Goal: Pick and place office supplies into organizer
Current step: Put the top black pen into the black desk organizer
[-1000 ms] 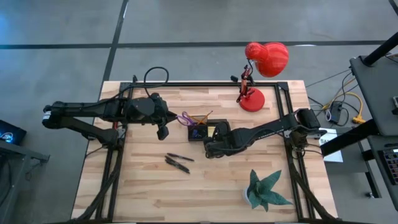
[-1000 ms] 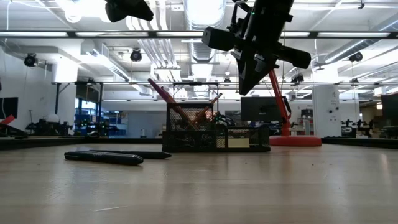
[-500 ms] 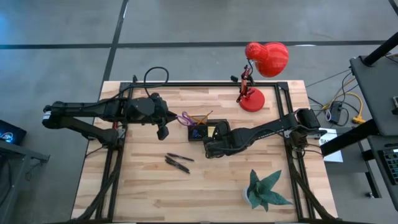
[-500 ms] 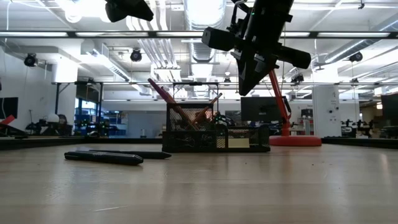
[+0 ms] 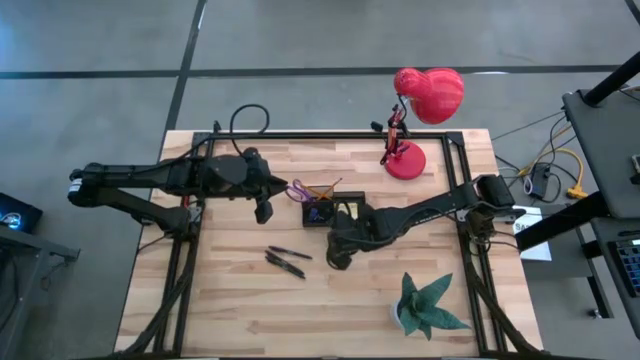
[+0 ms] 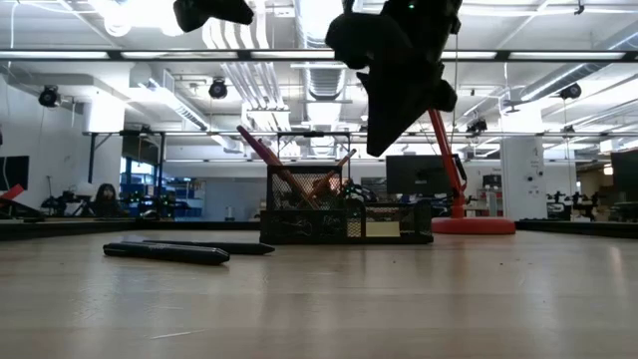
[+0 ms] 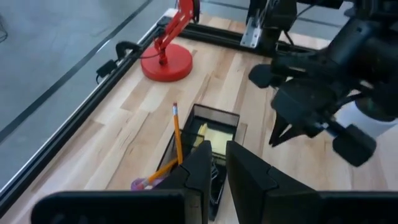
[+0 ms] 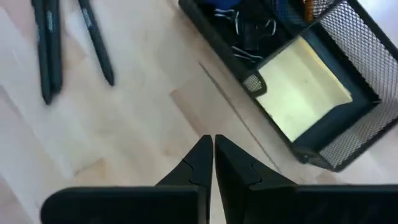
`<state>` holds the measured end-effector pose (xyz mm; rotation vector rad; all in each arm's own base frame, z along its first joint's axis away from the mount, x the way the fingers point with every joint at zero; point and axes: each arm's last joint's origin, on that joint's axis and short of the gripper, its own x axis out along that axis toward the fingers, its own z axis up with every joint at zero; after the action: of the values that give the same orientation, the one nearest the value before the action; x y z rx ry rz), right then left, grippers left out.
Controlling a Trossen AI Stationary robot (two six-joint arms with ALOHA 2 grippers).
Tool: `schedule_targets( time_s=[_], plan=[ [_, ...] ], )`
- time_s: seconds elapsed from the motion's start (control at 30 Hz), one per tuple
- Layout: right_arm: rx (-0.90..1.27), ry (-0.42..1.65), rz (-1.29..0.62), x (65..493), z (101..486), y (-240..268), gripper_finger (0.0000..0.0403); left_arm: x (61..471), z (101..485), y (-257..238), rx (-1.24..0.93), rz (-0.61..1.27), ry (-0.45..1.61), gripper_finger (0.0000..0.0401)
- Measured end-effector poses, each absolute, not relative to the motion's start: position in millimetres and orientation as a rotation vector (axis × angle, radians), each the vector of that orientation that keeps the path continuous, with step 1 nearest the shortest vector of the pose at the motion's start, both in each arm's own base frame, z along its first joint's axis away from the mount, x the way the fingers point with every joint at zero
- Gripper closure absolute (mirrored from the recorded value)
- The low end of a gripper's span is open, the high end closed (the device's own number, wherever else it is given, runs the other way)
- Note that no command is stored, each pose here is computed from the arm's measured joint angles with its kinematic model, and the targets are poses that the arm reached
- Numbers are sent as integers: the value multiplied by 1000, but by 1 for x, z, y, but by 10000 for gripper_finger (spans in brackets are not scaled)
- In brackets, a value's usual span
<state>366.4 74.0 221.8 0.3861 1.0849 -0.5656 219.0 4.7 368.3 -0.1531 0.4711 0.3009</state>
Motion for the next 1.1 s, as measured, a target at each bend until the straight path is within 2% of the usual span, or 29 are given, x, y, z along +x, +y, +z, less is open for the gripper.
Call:
schedule_targets(
  time_s=[0.2, 0.3, 0.4, 0.5, 0.63, 0.83, 0.97, 1.1],
  plan=[
    [420, 990, -644, 369, 225, 71, 394, 220, 369, 4, -187, 275, 468, 367],
    [353, 992, -499, 375, 227, 76, 394, 218, 365, 1, -186, 208, 519, 367],
    [307, 1027, -363, 382, 222, 78, 394, 210, 355, 0, -205, 204, 653, 367],
    [429, 1114, -281, 388, 209, 69, 394, 201, 343, 2, -307, 280, 782, 367],
    [628, 1174, -266, 401, 185, 55, 394, 202, 321, 0, -461, 297, 833, 367],
    [688, 1108, -226, 418, 167, 56, 394, 196, 264, -2, -635, 291, 904, 368],
    [533, 1053, -150, 423, 165, 67, 394, 191, 241, -4, -702, 178, 743, 368],
    [487, 1056, -123, 422, 164, 70, 394, 180, 215, -3, -832, 211, 690, 368]
  ],
)
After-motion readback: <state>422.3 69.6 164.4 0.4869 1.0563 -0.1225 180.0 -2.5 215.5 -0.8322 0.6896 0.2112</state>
